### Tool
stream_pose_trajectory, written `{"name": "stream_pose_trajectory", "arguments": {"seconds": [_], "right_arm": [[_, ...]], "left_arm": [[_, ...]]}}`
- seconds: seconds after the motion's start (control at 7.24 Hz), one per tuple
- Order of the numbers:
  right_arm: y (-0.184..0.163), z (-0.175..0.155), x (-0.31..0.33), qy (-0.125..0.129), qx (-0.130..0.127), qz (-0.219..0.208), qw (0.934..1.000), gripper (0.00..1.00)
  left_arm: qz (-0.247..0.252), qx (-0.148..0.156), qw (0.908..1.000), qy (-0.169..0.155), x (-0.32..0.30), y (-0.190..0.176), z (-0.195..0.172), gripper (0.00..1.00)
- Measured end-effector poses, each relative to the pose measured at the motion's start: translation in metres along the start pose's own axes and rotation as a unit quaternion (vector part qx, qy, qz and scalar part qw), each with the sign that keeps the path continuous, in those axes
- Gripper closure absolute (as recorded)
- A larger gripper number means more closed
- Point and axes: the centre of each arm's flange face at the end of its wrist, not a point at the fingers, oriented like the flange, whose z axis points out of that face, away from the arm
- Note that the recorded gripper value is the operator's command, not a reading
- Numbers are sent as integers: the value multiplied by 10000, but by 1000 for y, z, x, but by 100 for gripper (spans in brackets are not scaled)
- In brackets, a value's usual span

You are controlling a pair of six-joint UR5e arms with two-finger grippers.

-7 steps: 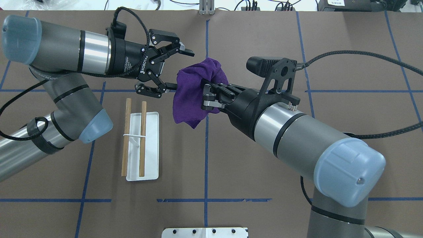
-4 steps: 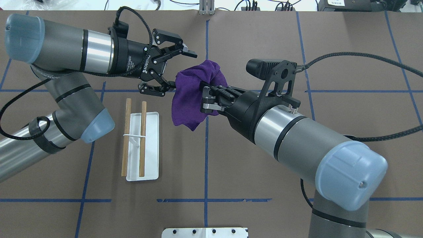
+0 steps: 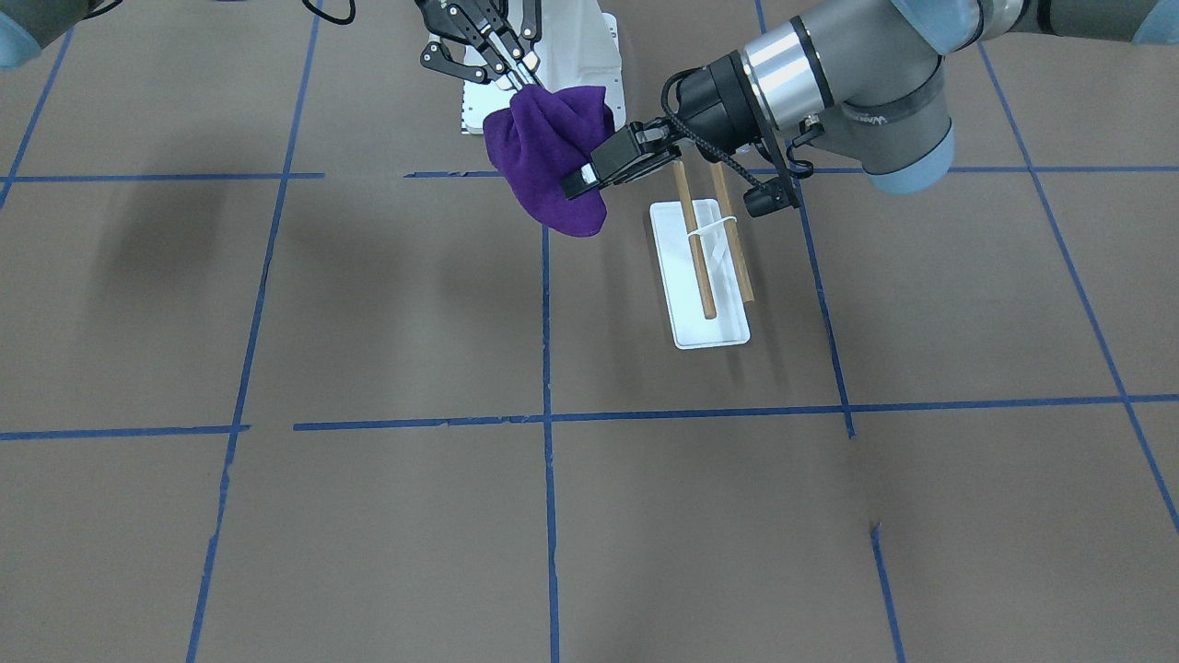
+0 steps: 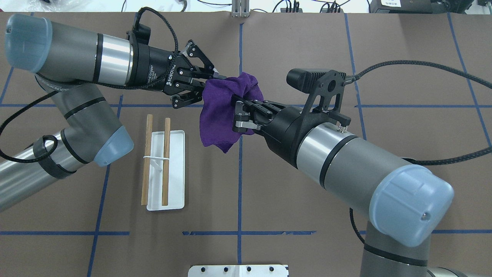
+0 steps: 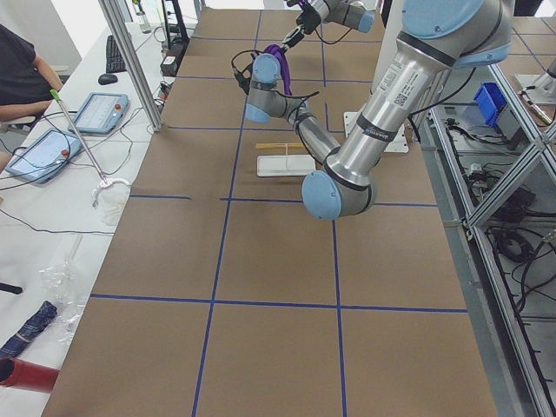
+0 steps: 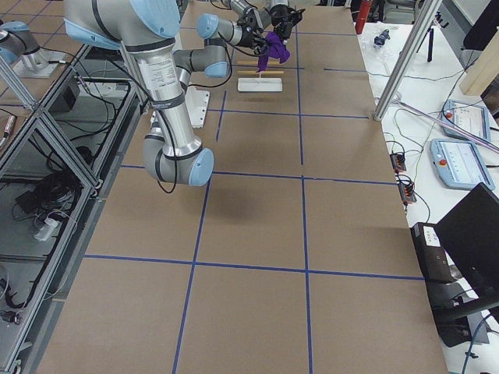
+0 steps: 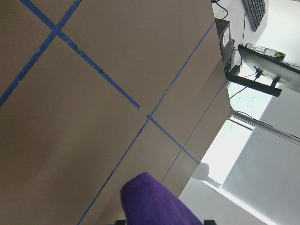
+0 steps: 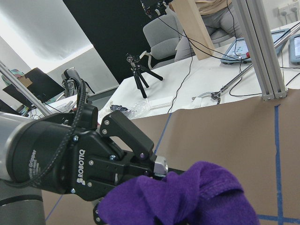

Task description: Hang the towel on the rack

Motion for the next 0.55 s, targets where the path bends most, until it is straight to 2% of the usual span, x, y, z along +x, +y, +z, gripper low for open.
{"name": "stream_pose_trajectory", "arguments": {"seconds": [0.14,0.28,0.55], "right_arm": [[-1,-1,0,-16,4,-11,10000,26],[-1,-2,-1,-49,10,0,10000,0],[-5,-10,-5,-175,19,83,9998,0]], "left_arm": [[5,-13,10000,-26,1,-1,-3,100],[9,-3,10000,-27,3,-3,-5,100],[14,-1,10000,6,8,-1,-9,100]]}}
